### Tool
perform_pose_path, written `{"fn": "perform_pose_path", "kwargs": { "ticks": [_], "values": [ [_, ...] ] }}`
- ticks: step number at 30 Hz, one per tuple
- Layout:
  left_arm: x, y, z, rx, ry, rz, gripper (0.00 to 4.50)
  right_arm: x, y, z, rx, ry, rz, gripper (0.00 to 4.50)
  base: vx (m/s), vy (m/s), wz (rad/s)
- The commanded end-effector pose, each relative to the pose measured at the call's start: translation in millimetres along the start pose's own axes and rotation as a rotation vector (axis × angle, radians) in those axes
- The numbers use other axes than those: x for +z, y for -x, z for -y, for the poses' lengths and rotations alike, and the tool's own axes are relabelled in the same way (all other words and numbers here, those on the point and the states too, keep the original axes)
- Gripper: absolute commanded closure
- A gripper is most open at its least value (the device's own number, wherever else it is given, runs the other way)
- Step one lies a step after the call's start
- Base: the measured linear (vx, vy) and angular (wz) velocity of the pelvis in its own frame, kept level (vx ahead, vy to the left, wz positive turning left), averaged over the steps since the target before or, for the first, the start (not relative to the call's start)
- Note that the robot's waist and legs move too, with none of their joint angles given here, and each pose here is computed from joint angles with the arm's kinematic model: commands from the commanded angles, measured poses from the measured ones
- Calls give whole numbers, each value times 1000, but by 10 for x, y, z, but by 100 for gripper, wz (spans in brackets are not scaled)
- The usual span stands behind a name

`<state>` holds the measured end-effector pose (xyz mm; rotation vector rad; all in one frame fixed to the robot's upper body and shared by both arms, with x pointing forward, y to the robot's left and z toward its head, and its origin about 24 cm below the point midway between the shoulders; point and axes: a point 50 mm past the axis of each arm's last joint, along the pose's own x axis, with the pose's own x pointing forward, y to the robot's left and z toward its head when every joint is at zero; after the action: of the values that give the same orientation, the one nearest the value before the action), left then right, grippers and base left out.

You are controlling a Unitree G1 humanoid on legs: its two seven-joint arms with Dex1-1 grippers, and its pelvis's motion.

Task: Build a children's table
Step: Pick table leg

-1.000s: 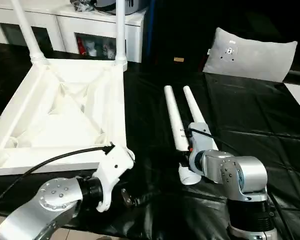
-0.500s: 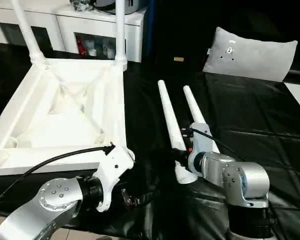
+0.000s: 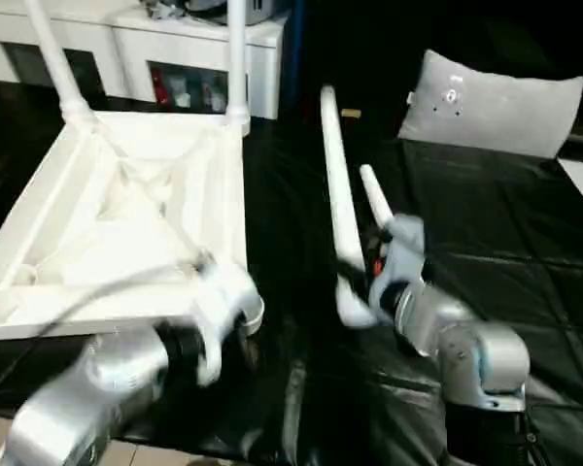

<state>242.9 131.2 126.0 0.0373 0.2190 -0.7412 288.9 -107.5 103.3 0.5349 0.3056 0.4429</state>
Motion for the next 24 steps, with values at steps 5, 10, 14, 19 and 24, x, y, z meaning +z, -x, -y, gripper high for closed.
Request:
{"fn": "perform_pose_path", "kwargs": {
  "ticks": [5,10,14,19,24],
  "values": [
    [317,-111,-171,63,104,187,0,319,140,-139,339,-148,191,259,0,0,0],
    [640,-243,-85,-86,276,372,0,405,249,-217,539,-165,217,261,0,0,0],
    [773,-295,-71,-124,345,446,0,399,282,-234,575,-159,210,261,0,0,0],
    [921,-380,-12,-213,401,482,0,368,353,-293,649,-134,189,261,0,0,0],
    [943,-461,29,-260,444,459,0,268,377,-371,681,-7,129,261,0,0,0]
  ]
}}
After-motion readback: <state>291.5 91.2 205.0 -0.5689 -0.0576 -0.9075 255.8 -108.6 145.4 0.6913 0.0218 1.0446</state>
